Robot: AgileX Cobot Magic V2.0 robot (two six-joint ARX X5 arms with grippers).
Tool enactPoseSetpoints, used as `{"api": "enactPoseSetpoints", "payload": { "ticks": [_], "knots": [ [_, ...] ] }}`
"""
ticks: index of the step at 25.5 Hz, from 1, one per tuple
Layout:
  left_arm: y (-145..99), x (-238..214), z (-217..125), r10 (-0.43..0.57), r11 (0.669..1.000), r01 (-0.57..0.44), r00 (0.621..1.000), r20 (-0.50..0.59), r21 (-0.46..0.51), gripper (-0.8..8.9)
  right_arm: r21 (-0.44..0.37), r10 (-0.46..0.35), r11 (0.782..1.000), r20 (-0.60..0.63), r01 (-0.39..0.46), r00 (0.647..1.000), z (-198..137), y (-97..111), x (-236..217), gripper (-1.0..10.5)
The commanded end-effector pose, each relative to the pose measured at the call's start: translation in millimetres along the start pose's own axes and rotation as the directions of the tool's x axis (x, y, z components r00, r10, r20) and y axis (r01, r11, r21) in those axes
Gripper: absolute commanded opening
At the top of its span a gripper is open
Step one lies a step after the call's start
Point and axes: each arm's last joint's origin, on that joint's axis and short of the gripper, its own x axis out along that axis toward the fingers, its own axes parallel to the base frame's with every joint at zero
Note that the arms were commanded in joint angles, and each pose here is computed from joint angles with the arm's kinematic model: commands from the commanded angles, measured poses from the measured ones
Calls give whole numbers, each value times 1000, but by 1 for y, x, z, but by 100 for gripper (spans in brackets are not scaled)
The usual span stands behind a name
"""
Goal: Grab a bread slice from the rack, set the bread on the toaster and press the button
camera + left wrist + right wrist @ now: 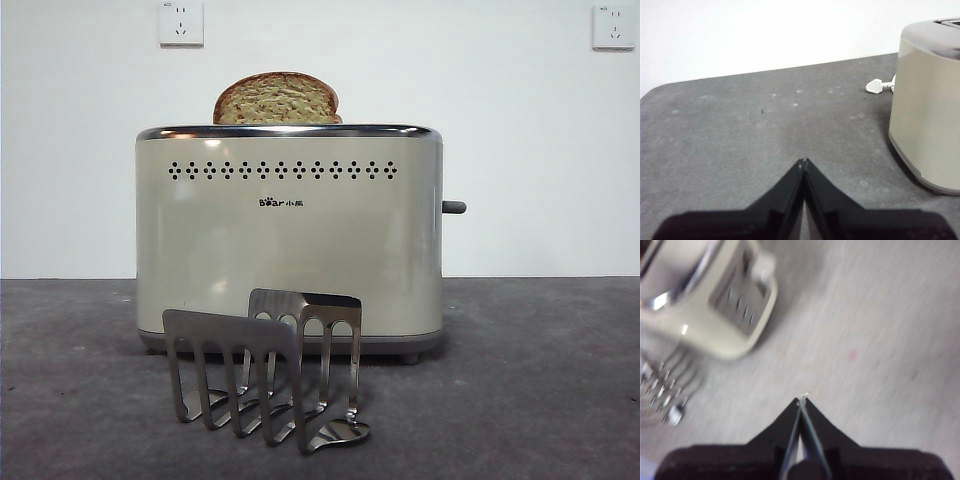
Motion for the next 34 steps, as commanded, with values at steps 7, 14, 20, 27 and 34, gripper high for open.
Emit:
{"api": "enactPoseSetpoints", "payload": {
  "ticks": [7, 14, 20, 27, 34],
  "knots": [
    [-1, 7, -25, -6, 998, 6, 1000, 6, -63, -4, -36, -41, 998, 111, 45, 993, 11, -3, 1, 1],
    [2, 7, -29, 25, 999, -26, 999, -31, -43, -4, -37, -41, 998, 117, 46, 992, 11, -3, 1, 1],
    [3, 7, -28, 28, 998, -30, 999, -24, -60, -4, -37, -42, 998, 117, 46, 992, 11, -3, 1, 1],
    [3, 7, -28, 28, 998, -30, 999, -29, -61, -4, -37, -41, 998, 116, 46, 992, 11, -3, 1, 1],
    [3, 7, -29, 28, 998, -30, 999, -31, -61, -4, -37, -42, 998, 118, 47, 992, 11, -3, 1, 1]
  ]
}}
